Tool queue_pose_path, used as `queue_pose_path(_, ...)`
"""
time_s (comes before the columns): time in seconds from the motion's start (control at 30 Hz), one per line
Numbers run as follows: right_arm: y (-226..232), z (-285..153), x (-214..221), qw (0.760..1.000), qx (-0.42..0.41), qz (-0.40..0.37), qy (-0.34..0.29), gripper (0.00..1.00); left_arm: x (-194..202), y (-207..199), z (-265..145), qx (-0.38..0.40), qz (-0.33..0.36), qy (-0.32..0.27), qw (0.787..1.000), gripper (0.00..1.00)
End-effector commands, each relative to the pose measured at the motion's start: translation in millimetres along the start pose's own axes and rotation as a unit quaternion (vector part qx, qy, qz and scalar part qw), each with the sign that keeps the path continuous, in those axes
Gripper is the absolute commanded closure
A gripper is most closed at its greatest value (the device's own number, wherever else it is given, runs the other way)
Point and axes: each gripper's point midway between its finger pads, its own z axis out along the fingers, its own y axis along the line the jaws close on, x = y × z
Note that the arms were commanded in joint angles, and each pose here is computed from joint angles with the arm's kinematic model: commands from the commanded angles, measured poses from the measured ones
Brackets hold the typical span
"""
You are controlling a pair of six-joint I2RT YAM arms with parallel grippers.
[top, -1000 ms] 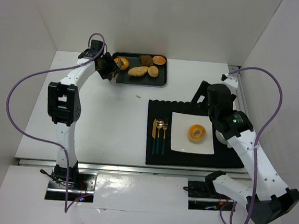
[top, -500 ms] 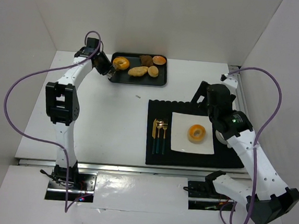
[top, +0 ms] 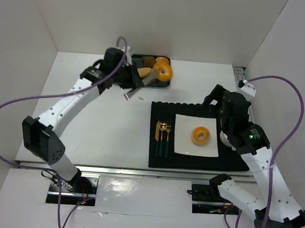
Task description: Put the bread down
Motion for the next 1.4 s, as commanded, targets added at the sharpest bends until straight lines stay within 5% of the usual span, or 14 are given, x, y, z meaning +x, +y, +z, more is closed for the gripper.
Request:
queue_pose_path(0.0, -7.7, -15.9, -21.8, 0.999, 0.013, 0.016, -0.030, 0.01, 63.5, -36.3, -13.1, 0.042, 0.065, 0.057, 0.995, 1.00)
queue_pose_path(0.3, -9.1, -23.7, -27.4, 0.999, 0.008, 0.026, -0.038, 0.01, 155.0, -102.7, -12.8, 0.128, 0.110, 0.119, 0.978, 1.00)
queue_pose_path(0.67, -10.4, -23.9, -25.6, 0.999, 0.010, 0.024, -0.035, 0.01, 197.5, -103.8, 8.9, 0.096, 0.123, 0.156, 0.975, 1.00)
queue_pose_path(0.73, -8.7, -22.3, -23.1, 0.999, 0.006, 0.024, -0.032, 0.01, 195.3, -102.1, 9.3, 0.083, 0.139, 0.144, 0.976, 0.94)
queue_pose_path(0.93, -8.1, -18.1, -19.9, 0.999, 0.008, 0.021, -0.029, 0.01, 203.0, -111.6, 5.0, 0.100, 0.155, 0.156, 0.970, 0.55)
queue_pose_path(1.1, -8.1, -18.1, -19.9, 0.999, 0.008, 0.021, -0.029, 0.01, 200.1, -116.6, -1.7, 0.106, 0.170, 0.166, 0.965, 0.48)
queue_pose_path(1.27, -8.1, -18.1, -19.9, 0.999, 0.008, 0.021, -0.029, 0.01, 171.5, -123.1, -17.4, 0.079, 0.191, 0.112, 0.972, 0.37)
queue_pose_path(1.37, -8.1, -18.1, -19.9, 0.999, 0.008, 0.021, -0.029, 0.01, 159.3, -118.7, -19.3, 0.068, 0.189, 0.104, 0.974, 0.38)
